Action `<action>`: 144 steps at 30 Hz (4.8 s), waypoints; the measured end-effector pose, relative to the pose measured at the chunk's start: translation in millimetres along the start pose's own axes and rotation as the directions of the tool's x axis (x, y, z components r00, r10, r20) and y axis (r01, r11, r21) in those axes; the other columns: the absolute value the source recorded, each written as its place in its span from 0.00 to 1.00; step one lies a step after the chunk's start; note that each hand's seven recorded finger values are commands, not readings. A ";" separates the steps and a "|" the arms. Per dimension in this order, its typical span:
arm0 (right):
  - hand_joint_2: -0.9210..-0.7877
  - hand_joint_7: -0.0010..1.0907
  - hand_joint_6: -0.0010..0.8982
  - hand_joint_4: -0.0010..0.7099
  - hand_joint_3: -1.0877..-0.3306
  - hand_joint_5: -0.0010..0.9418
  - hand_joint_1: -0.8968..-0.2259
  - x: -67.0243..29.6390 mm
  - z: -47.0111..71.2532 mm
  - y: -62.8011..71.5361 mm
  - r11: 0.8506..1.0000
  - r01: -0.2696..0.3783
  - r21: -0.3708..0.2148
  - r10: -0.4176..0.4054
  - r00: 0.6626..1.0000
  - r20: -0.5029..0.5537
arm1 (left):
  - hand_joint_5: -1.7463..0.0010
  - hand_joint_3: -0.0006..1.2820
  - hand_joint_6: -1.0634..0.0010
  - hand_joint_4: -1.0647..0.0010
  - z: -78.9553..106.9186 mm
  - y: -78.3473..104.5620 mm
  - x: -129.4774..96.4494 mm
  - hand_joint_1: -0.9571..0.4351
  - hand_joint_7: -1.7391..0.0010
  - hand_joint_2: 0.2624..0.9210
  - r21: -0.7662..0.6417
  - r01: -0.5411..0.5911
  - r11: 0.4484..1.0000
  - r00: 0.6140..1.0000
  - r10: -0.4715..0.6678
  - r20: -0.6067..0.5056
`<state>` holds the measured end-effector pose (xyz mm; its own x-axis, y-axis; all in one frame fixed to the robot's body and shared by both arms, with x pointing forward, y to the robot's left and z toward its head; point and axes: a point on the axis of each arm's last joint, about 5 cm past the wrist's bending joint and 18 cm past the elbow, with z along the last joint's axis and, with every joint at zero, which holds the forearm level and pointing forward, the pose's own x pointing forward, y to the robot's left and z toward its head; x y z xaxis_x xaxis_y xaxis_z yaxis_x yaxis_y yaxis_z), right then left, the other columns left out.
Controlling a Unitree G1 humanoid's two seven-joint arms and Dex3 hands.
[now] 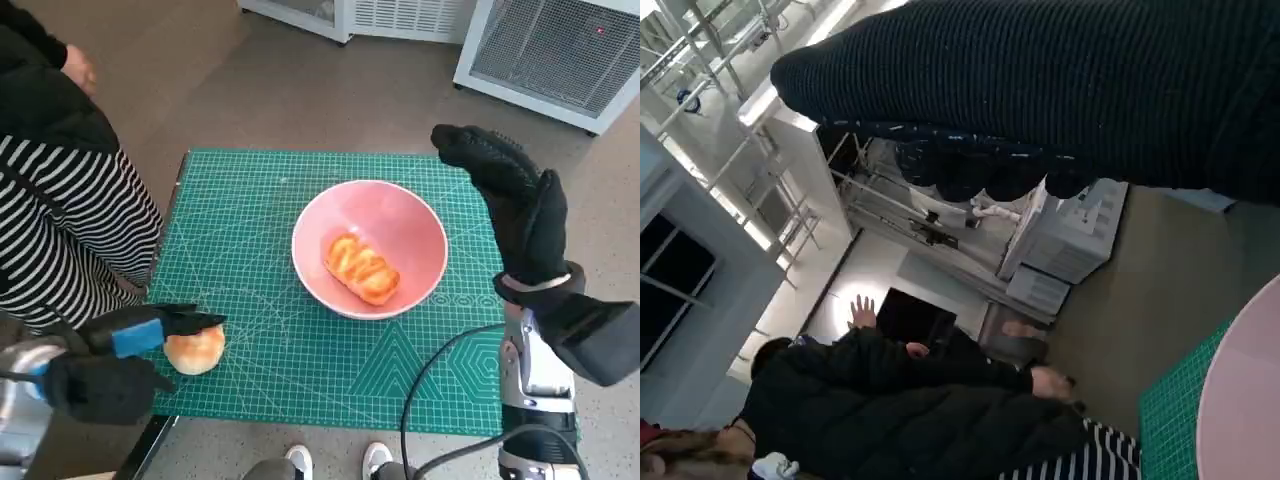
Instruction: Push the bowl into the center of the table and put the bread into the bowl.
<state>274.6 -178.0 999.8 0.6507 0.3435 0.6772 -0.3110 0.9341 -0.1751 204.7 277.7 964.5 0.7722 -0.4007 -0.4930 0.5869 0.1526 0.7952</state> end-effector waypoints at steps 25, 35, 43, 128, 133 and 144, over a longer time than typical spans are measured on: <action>0.00 0.44 0.00 0.15 0.55 0.00 0.30 -0.9 0.8 0.3 1.000 0.002 0.012 -0.002 1.000 0.000 | 0.27 0.10 0.35 0.36 -2.6 2.2 8.1 0.69 0.43 0.93 0.066 -0.178 0.982 0.974 0.166 0.157; 0.00 0.44 0.00 0.15 0.54 0.00 0.32 -2.5 1.1 -1.6 1.000 0.006 0.007 -0.006 1.000 -0.003 | 0.26 0.10 0.34 0.37 7.5 25.1 3.8 0.69 0.43 0.93 0.018 -0.261 0.965 0.934 0.248 0.258; 0.00 0.44 0.00 0.15 0.53 0.00 0.32 -2.9 1.5 -2.6 1.000 0.008 0.003 -0.008 1.000 -0.004 | 0.26 0.11 0.34 0.37 19.7 44.8 -1.2 0.69 0.43 0.93 0.022 -0.337 0.941 0.892 0.311 0.328; 0.00 0.44 0.01 0.18 0.57 0.01 0.28 -11.1 10.9 -7.4 0.992 0.112 -0.050 -0.113 0.993 -0.013 | 1.00 0.43 0.78 0.93 123.3 121.0 114.7 0.11 0.95 1.00 -0.463 -0.223 0.858 0.590 0.497 0.636; 0.00 0.45 0.02 0.19 0.57 0.01 0.28 -5.8 13.6 -8.2 0.993 0.108 -0.050 -0.108 0.994 -0.002 | 0.99 0.49 0.88 0.92 108.9 114.7 104.1 0.12 0.84 1.00 -0.614 -0.199 0.764 0.485 0.621 0.616; 0.00 0.45 0.03 0.19 0.56 0.01 0.29 9.0 18.9 -9.3 0.994 0.094 -0.056 -0.093 0.995 0.032 | 1.00 0.52 1.00 0.93 105.8 93.9 94.2 0.11 0.71 1.00 -0.813 -0.077 0.577 0.295 0.792 0.534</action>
<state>270.2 -185.4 1021.0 0.6544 0.2524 0.7128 -0.2093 0.9663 -0.1500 306.8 158.6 1030.1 0.5629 -0.4799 0.6730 0.4773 0.8534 0.2094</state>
